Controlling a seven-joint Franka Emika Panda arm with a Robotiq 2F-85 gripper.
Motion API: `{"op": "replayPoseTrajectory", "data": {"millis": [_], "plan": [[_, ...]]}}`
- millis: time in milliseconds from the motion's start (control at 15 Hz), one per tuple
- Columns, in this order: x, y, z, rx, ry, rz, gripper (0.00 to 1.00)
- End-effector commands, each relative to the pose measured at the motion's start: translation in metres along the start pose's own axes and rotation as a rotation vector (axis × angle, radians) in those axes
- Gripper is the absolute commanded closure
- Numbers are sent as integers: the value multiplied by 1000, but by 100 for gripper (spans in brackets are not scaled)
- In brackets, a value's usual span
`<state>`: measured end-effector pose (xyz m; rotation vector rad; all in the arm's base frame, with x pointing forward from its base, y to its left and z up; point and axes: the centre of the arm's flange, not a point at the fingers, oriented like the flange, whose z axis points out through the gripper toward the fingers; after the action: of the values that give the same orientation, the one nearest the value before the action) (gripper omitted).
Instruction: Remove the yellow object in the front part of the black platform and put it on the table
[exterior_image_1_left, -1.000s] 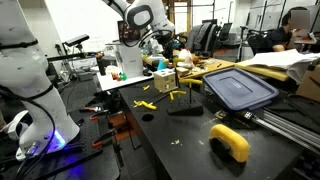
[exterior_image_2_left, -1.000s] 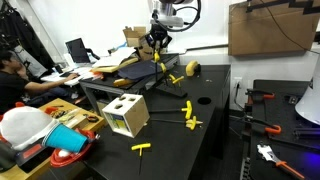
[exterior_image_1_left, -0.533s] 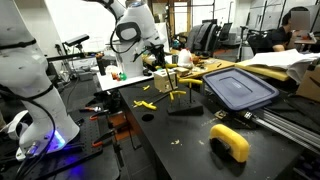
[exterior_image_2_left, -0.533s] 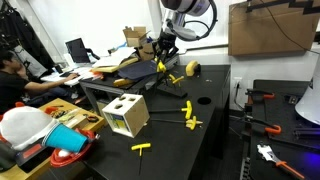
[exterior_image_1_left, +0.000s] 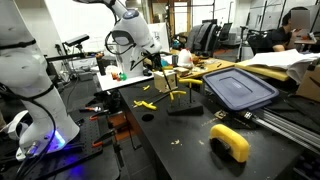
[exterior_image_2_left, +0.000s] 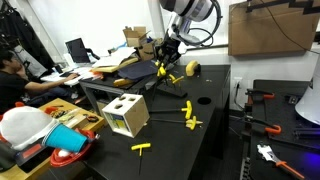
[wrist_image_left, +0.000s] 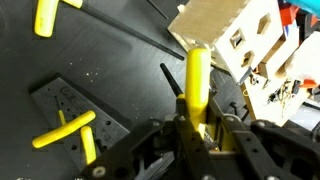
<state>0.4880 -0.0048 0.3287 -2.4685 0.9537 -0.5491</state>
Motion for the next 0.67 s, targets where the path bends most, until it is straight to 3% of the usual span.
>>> {"op": "replayPoseTrajectory", "data": {"millis": [0, 200, 600], "plan": [[8, 13, 20, 36, 91, 36, 94], [8, 18, 35, 39, 66, 101, 94], [13, 19, 62, 74, -71, 248, 94]]}}
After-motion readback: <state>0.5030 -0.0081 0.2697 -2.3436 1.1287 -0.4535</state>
